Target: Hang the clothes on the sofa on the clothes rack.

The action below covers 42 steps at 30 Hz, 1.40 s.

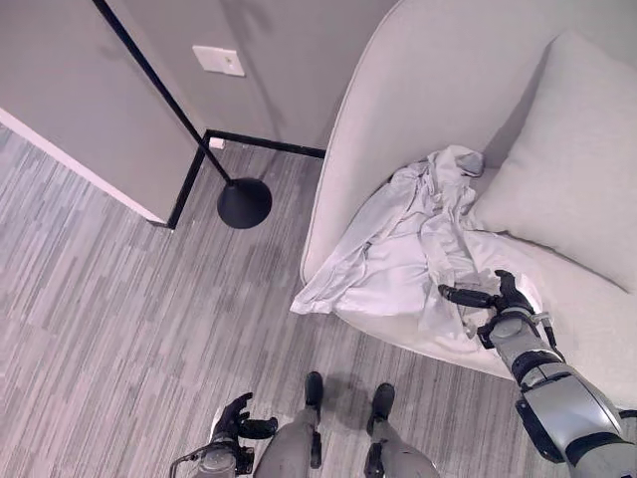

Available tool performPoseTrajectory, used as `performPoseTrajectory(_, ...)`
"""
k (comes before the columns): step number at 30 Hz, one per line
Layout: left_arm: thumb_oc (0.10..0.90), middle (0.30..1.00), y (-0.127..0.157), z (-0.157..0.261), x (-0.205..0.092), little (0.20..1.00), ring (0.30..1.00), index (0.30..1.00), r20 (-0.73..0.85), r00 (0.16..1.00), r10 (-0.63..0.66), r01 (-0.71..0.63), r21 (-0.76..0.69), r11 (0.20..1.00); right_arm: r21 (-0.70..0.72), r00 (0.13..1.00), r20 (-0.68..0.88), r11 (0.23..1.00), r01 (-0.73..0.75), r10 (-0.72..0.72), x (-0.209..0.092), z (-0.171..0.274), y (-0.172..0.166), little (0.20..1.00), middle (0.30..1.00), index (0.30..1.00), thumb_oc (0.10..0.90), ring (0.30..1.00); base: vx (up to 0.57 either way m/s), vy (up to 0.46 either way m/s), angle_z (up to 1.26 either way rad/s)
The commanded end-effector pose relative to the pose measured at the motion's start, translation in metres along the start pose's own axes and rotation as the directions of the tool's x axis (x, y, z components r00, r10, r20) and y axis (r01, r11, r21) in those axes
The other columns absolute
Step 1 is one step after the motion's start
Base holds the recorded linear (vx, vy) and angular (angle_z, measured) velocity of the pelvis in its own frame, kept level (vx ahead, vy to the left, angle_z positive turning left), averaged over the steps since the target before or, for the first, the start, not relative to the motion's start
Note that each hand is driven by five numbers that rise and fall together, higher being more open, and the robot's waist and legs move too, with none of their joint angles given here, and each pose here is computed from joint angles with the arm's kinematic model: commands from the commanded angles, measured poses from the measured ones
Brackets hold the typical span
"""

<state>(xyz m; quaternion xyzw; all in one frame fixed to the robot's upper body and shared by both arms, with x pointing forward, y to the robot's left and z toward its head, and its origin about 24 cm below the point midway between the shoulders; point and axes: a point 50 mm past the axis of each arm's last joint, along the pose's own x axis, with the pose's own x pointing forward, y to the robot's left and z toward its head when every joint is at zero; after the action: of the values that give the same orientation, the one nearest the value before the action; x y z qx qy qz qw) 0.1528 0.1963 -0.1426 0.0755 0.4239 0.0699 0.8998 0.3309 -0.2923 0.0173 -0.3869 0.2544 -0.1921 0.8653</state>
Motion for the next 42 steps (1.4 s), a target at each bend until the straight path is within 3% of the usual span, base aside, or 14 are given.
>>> performPoseTrajectory(1,0.800,0.900,-0.011,-0.002,-0.003,0.900,0.900,0.900,0.026,0.999,-0.043,0.040,0.084,0.996,-0.128,0.997,0.076,0.991,0.028,-0.018,0.005,0.027,-0.013,0.900,0.900,0.900,0.800,0.900,0.00,-0.021,0.09)
performPoseTrajectory(10,0.800,0.900,-0.022,0.021,-0.004,0.900,0.900,0.900,0.154,0.979,-0.137,0.099,0.233,0.967,-0.311,0.998,-0.004,0.948,-0.060,0.062,-0.001,0.003,0.006,0.900,0.900,0.900,0.800,0.900,-0.01,-0.009,0.17)
performPoseTrajectory(11,0.800,0.900,-0.023,0.022,-0.005,0.900,0.900,0.900,0.162,0.976,-0.147,0.103,0.253,0.962,-0.324,0.997,-0.012,0.943,-0.071,0.071,-0.001,0.001,0.007,0.768,0.768,0.768,0.712,0.768,-0.02,-0.018,0.11)
performPoseTrajectory(12,0.800,0.900,-0.023,0.022,-0.005,0.900,0.900,0.900,0.166,0.974,-0.155,0.105,0.275,0.956,-0.335,0.997,-0.020,0.939,-0.081,0.079,-0.002,-0.002,0.008,0.505,0.505,0.505,0.536,0.505,-0.02,-0.008,0.14)
performPoseTrajectory(14,0.800,0.900,-0.024,0.022,-0.006,0.900,0.900,0.900,0.171,0.972,-0.162,0.106,0.301,0.948,-0.347,0.995,-0.041,0.932,-0.101,0.093,-0.002,-0.007,0.008,0.300,0.300,0.300,0.400,0.300,-0.01,0.001,0.19)
performPoseTrajectory(28,0.800,0.900,-0.027,0.034,-0.003,0.900,0.900,0.900,0.222,0.961,-0.162,0.059,0.408,0.911,-0.209,0.990,-0.073,0.969,-0.135,0.123,-0.006,-0.021,0.017,0.300,0.300,0.300,0.400,0.300,0.00,0.002,0.02)
performPoseTrajectory(30,0.800,0.900,-0.027,0.041,-0.003,0.900,0.900,0.900,0.249,0.955,-0.163,0.042,0.429,0.902,0.103,0.982,-0.135,0.987,-0.122,0.135,-0.008,-0.027,0.021,0.300,0.300,0.300,0.400,0.300,0.00,-0.016,0.00)
performPoseTrajectory(31,0.800,0.900,-0.026,0.041,0.000,0.900,0.900,0.900,0.238,0.960,-0.144,0.028,0.429,0.903,0.548,0.963,-0.203,0.835,-0.037,0.176,-0.011,-0.031,0.027,0.300,0.300,0.300,0.400,0.300,0.00,0.000,0.00)
performPoseTrajectory(32,0.800,0.900,-0.026,0.042,0.000,0.900,0.900,0.900,0.239,0.960,-0.144,0.028,0.430,0.903,0.549,0.963,-0.203,0.835,-0.036,0.175,-0.011,-0.030,0.027,0.300,0.300,0.300,0.400,0.300,0.00,0.000,0.00)
performPoseTrajectory(34,0.800,0.900,-0.025,0.041,0.001,0.900,0.900,0.900,0.231,0.963,-0.136,0.025,0.428,0.904,0.723,0.960,-0.186,0.691,-0.009,0.208,-0.012,-0.023,0.034,0.300,0.300,0.300,0.400,0.300,0.00,0.000,0.00)
performPoseTrajectory(35,0.800,0.900,-0.026,0.039,0.001,0.900,0.900,0.900,0.219,0.968,-0.126,0.022,0.424,0.905,0.871,0.966,-0.120,0.492,-0.008,0.228,-0.014,-0.006,0.043,0.300,0.300,0.300,0.400,0.300,0.00,0.000,0.00)
performPoseTrajectory(37,0.800,0.900,-0.028,0.037,0.001,0.900,0.900,0.900,0.214,0.969,-0.122,0.023,0.417,0.908,0.959,0.972,-0.038,0.281,-0.030,0.234,-0.019,0.016,0.053,0.300,0.300,0.300,0.400,0.300,0.00,0.014,-0.06)
performPoseTrajectory(38,0.800,0.900,-0.028,0.037,0.001,0.900,0.900,0.900,0.214,0.969,-0.122,0.022,0.417,0.908,0.959,0.972,-0.038,0.280,-0.030,0.234,-0.019,0.016,0.053,0.300,0.300,0.300,0.400,0.300,0.00,0.009,-0.09)
performPoseTrajectory(42,0.800,0.900,-0.034,0.029,-0.004,0.900,0.900,0.900,0.202,0.971,-0.125,0.035,0.396,0.917,0.989,0.978,0.140,-0.076,-0.129,0.154,-0.031,0.063,0.056,0.300,0.300,0.300,0.400,0.300,0.00,0.009,-0.05)
